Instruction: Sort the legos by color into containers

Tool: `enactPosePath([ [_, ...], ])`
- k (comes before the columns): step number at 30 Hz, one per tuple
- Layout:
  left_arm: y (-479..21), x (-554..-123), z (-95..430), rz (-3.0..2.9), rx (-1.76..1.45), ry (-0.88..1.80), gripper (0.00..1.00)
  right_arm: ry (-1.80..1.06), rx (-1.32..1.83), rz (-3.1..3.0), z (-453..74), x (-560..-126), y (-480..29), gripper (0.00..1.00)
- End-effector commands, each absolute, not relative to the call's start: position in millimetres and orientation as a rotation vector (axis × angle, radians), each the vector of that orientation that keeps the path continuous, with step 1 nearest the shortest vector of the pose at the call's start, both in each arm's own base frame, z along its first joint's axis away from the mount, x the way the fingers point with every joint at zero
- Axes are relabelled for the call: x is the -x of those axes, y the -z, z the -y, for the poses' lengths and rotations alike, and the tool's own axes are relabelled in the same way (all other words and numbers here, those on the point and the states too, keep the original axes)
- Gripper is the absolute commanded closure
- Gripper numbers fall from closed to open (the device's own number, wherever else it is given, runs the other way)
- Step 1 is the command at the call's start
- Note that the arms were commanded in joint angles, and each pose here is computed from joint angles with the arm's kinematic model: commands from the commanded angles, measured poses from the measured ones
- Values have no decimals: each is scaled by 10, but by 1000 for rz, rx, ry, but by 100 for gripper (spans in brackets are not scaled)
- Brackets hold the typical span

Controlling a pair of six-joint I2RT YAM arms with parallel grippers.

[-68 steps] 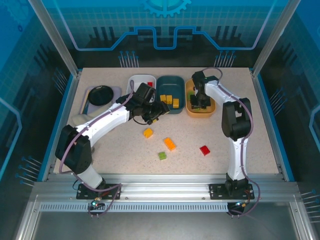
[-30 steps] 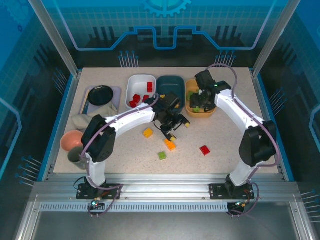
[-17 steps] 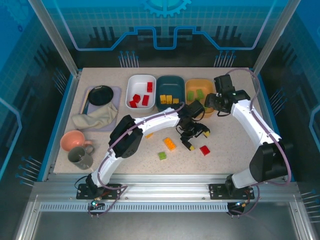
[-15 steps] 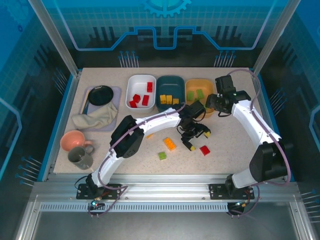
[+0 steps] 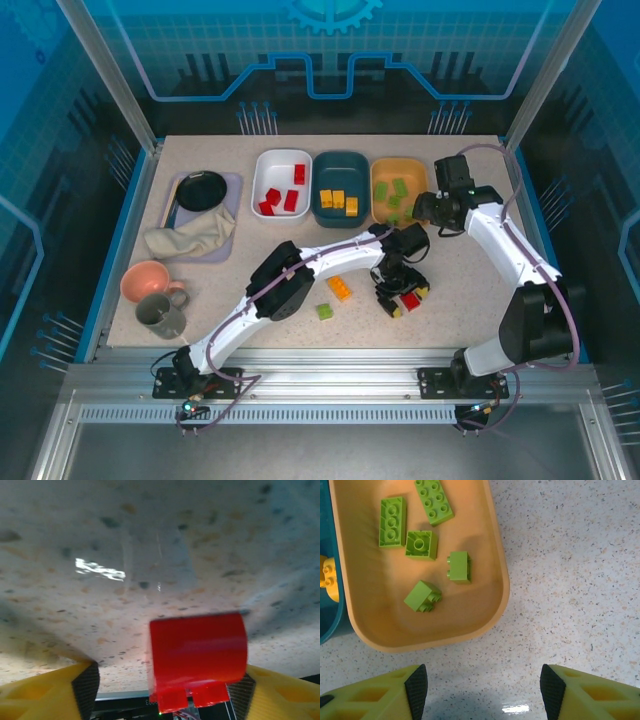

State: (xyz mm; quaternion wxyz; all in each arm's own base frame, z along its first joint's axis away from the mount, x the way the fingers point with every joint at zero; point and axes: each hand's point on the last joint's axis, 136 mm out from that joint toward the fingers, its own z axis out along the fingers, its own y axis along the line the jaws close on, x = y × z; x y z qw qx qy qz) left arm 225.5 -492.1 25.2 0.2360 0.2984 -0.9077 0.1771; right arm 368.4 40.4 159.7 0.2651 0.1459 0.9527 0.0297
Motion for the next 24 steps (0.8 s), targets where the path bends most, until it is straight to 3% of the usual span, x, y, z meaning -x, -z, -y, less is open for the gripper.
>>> enactPosePath([
  [1, -222, -2214, 4893, 2489, -835, -439, 36, -110, -379, -2554, -394, -3663, -1652, 36],
  [11, -97, -2400, 4913, 2553, -834, -488, 72, -163, -332, -2557, -474, -3612, -1671, 38],
  [18, -676, -2758, 4500, 2714, -830, -587, 74, -262, -229, -2510, -588, -3445, -2037, 38],
  [24, -1198, -3188, 3799, 2877, -855, -650, 74, -620, -41, -2371, -1059, -3207, -2484, 37],
])
